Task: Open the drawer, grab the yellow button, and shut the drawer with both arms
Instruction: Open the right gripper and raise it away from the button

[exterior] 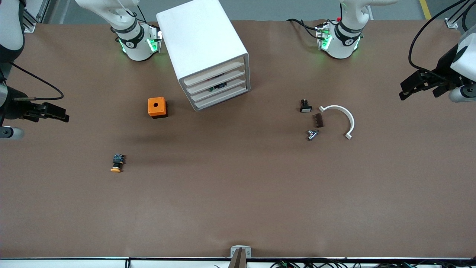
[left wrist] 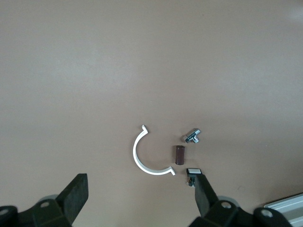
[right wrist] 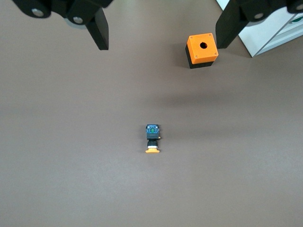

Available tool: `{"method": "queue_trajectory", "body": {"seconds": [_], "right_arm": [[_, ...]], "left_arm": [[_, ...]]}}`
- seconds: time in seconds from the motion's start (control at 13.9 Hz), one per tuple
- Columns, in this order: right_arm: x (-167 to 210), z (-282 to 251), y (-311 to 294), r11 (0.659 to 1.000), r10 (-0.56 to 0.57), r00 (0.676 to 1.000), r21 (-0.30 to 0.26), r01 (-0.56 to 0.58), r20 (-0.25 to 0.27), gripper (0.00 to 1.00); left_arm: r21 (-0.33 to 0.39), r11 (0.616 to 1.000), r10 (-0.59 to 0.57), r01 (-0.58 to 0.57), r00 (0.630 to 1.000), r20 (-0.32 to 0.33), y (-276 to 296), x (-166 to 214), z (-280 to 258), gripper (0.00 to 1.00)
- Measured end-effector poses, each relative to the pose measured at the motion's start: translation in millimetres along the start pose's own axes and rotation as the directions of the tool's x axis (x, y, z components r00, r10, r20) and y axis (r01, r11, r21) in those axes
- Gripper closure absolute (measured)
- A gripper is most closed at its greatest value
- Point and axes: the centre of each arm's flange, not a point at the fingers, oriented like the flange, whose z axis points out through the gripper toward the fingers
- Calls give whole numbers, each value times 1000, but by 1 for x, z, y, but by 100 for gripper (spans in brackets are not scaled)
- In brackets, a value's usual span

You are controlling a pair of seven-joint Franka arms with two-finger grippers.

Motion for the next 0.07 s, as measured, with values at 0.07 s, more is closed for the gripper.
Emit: {"method": "queue_trajectory", "body": {"seconds": [0.07], "right_arm": [[0,0,0,1000,0,1000,0,0,1,0]], "left_arm": [[0,1000,0,0,1000,0,0,0,0,0]]}}
